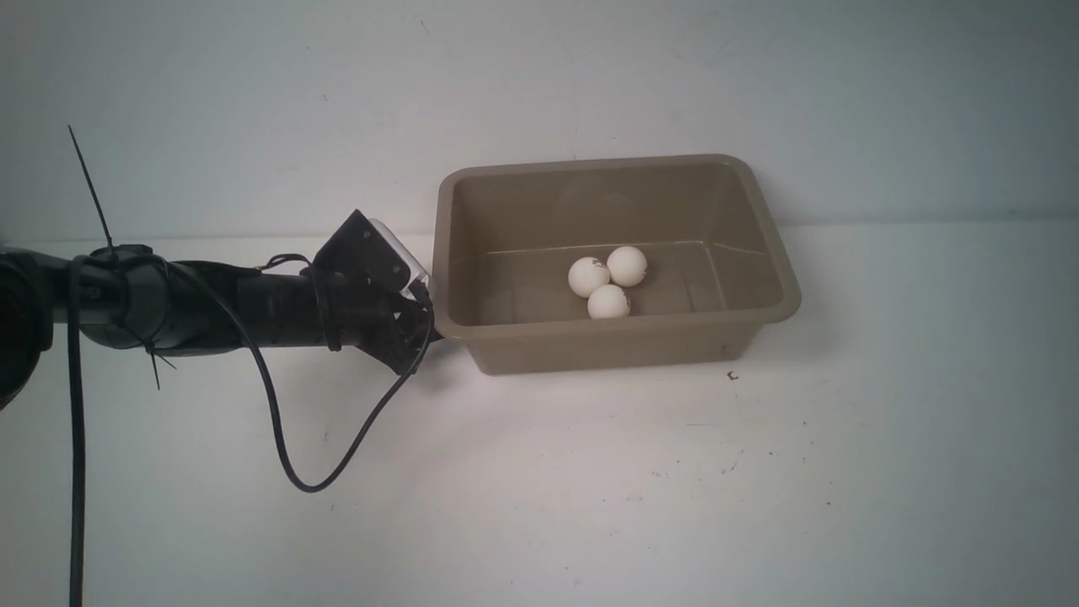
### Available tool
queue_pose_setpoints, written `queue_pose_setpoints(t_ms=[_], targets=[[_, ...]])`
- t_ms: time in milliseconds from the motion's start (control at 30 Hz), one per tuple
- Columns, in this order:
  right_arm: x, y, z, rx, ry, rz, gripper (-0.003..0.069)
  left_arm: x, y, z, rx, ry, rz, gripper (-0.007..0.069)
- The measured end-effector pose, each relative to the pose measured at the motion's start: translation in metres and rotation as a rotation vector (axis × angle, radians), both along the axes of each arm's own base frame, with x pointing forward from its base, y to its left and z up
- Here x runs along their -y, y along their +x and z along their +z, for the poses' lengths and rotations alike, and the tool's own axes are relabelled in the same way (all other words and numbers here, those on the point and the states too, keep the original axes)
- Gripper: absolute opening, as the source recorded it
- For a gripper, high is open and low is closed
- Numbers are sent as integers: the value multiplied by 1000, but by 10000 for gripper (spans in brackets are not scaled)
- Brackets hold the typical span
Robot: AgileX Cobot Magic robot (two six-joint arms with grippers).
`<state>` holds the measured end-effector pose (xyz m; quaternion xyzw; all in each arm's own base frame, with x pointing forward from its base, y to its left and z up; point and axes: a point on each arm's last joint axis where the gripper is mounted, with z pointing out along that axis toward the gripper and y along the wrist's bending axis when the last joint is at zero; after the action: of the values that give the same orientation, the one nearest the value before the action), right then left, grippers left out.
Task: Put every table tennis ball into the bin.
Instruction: Use the left arm to clamp the table tennis ball closest to it
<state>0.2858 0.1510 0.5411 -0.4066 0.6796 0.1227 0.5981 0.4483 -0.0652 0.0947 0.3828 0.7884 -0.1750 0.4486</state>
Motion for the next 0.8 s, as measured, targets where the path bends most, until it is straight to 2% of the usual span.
queue_pose_setpoints(t_ms=[200,433,467,567,800], targets=[[0,0,0,1,0,0,589,1,0,-1,10,-7,-20,284],[0,0,0,1,0,0,589,1,0,-1,10,-8,-18,114],[0,0,0,1,0,0,589,1,0,-1,10,-8,-18,65],[0,0,0,1,0,0,589,1,0,-1,10,-8,-18,8],[0,0,0,1,0,0,589,5,-2,2,16,-48,-54,0]])
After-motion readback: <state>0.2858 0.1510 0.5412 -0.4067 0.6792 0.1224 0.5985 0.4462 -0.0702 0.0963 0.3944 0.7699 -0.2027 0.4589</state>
